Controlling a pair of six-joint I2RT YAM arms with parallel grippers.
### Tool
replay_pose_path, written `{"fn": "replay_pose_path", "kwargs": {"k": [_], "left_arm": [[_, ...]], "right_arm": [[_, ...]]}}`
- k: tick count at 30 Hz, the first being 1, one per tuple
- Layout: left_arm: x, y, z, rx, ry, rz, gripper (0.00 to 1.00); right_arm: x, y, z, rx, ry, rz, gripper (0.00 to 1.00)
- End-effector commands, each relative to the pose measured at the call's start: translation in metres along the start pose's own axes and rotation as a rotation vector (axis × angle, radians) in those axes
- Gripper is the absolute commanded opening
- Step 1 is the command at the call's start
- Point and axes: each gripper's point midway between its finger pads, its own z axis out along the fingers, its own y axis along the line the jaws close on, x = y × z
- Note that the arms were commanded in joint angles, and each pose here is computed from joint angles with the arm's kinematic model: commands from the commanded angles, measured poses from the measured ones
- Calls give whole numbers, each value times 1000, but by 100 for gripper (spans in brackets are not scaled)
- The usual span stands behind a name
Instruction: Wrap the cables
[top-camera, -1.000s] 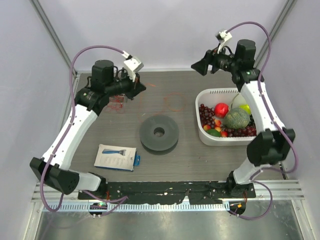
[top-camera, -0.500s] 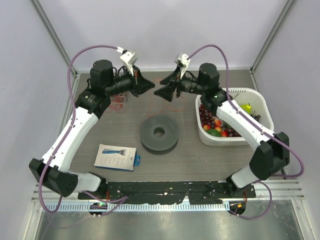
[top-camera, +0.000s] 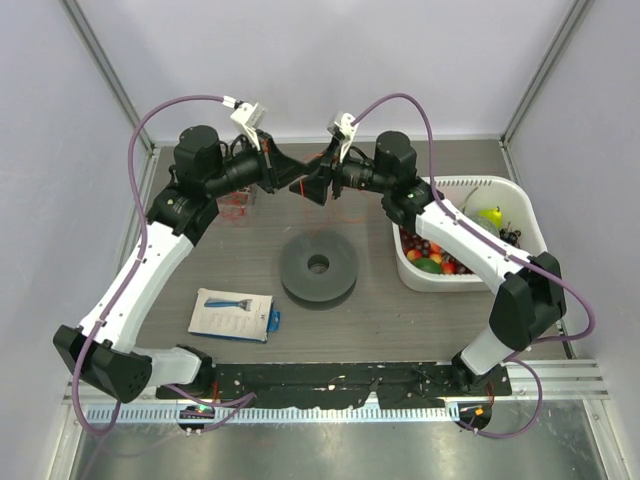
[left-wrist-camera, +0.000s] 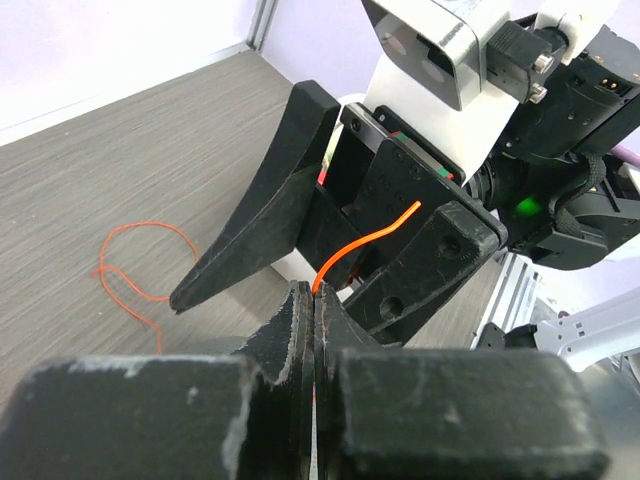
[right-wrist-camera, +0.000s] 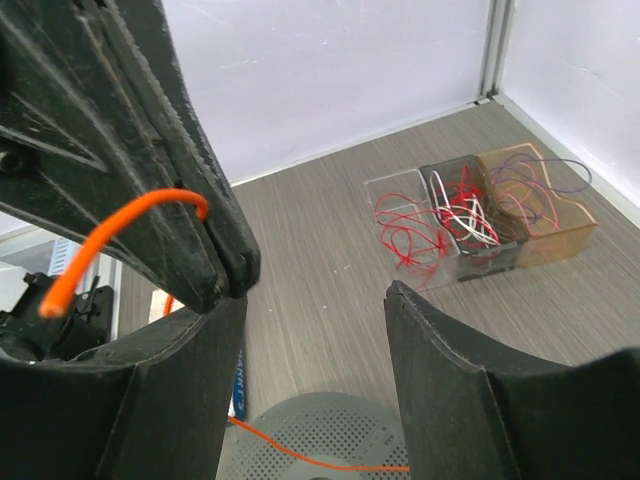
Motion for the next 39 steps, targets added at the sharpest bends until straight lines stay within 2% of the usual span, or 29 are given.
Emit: {"fn": "replay_pose_path", "kwargs": {"k": [1,5,9,15,20,22,24,25,26,27,28,29,30,31,32,35,36,37,39], "left_arm": [[-20,-3,-12,-25,-66,71,0],[-21,17,-16,-83,-75,48,0],[-22,20,-12,-69,-86,21,0],[-24,14,-5,-32,-92,-72,0],[-22,12,-6,-27,-92,-112,0],[-20,12,-7,-29,-88,-116,0],[-20,11,-8,-23,-96,-116,0],[-20,11,-8,-24,-96,-122,0],[-19,10,-9,-22,-94,-126,0],[-18,10,-9,-22,-94,-126,0],[-18,10,-10,-22,-94,-126,0],[-18,9,-10,-23,-93,-127,0],[-18,9,-12,-25,-92,-125,0],[-16,10,-12,-26,-85,-125,0],[-14,9,-14,-24,-72,-115,6],[-9,19,-28,-30,-15,-100,49],[-11,21,-37,-9,-5,-106,60],[-12,25,-45,14,-4,-123,68],[-16,23,-58,80,-23,-165,73]], "right_arm": [[-37,-18,-16,105,-52,-80,63],[-54,-37,-37,158,-83,-31,66],[-56,-20,-43,85,-76,-7,71],[-43,24,-14,-56,-49,18,74],[-42,33,4,-91,-42,27,73],[-41,34,8,-96,-44,26,70],[-42,33,10,-89,-48,27,64],[-41,31,12,-84,-47,29,54],[-40,29,12,-77,-46,28,49],[-41,27,12,-61,-51,20,39],[-40,25,12,-52,-47,8,34],[-38,20,12,-27,-41,5,21],[-38,17,9,-14,-38,-7,15],[-37,16,8,-7,-34,-9,3],[-36,13,5,3,-32,-13,1],[-29,12,-5,-3,-2,-16,1],[-33,14,-12,-17,-6,-32,1],[-28,15,-16,-28,4,-29,1],[-31,22,-29,-79,5,-39,1]]}}
